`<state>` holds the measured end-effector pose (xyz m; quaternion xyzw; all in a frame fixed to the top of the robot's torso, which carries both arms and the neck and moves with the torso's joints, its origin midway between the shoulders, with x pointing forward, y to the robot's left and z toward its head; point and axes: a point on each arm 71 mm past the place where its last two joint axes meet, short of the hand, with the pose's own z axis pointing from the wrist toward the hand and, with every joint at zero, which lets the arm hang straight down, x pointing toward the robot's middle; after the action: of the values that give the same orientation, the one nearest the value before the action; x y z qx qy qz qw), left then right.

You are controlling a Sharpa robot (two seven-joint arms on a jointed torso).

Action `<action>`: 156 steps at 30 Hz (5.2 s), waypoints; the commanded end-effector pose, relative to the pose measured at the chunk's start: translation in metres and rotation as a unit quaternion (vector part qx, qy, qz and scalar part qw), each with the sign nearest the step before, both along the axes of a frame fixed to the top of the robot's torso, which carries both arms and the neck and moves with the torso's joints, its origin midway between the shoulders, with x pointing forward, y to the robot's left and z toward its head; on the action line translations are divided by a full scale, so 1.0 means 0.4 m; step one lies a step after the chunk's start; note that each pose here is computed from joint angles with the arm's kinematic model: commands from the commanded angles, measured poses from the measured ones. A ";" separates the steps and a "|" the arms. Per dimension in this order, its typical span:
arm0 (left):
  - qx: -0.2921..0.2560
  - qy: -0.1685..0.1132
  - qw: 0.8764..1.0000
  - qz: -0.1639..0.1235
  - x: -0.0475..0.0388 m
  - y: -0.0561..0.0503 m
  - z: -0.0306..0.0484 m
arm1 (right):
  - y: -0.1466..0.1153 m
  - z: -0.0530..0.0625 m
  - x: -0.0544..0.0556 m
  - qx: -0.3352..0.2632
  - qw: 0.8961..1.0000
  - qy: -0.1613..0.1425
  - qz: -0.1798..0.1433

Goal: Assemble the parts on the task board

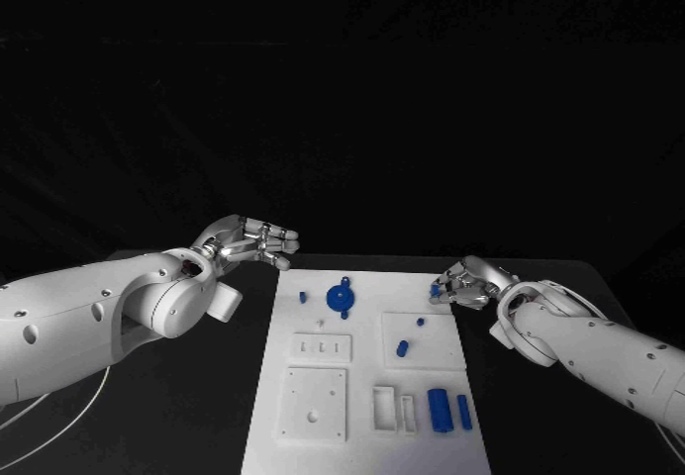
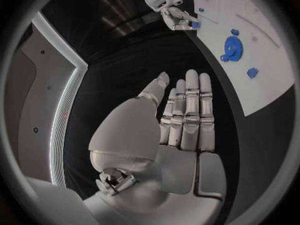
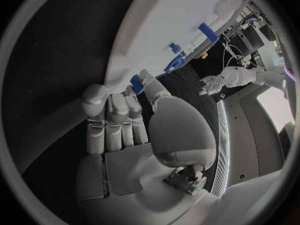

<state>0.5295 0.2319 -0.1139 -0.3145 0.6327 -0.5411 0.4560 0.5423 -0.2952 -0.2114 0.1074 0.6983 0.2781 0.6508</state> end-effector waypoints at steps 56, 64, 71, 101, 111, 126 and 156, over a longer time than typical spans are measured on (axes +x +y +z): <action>0.252 0.147 0.954 -0.073 0.061 -0.254 -0.032 | 0.458 0.177 -0.055 -0.058 0.991 -0.052 0.106; 0.252 0.150 0.952 -0.088 0.055 -0.265 -0.033 | 0.461 0.174 -0.053 -0.060 0.991 -0.050 0.107; 0.251 0.150 0.952 -0.089 0.054 -0.265 -0.033 | 0.463 0.173 -0.054 -0.061 0.991 -0.048 0.109; 0.241 0.146 0.958 -0.059 0.061 -0.245 -0.029 | 0.453 0.153 -0.052 -0.074 0.991 -0.035 0.110; 0.242 0.150 0.957 -0.055 0.061 -0.240 -0.030 | 0.446 0.155 -0.051 -0.064 0.991 -0.042 0.107; 0.254 0.153 0.955 -0.021 0.065 -0.204 -0.042 | 0.356 0.146 -0.081 -0.052 0.993 -0.060 0.091; 0.311 0.131 0.938 0.077 -0.051 -0.153 -0.192 | 0.115 0.174 -0.037 0.030 0.999 -0.038 -0.020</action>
<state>0.5105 0.1698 -0.1914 -0.2719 0.8223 -0.2470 0.4346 0.5268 -0.2495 -0.1422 0.1247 0.6653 0.2797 0.6809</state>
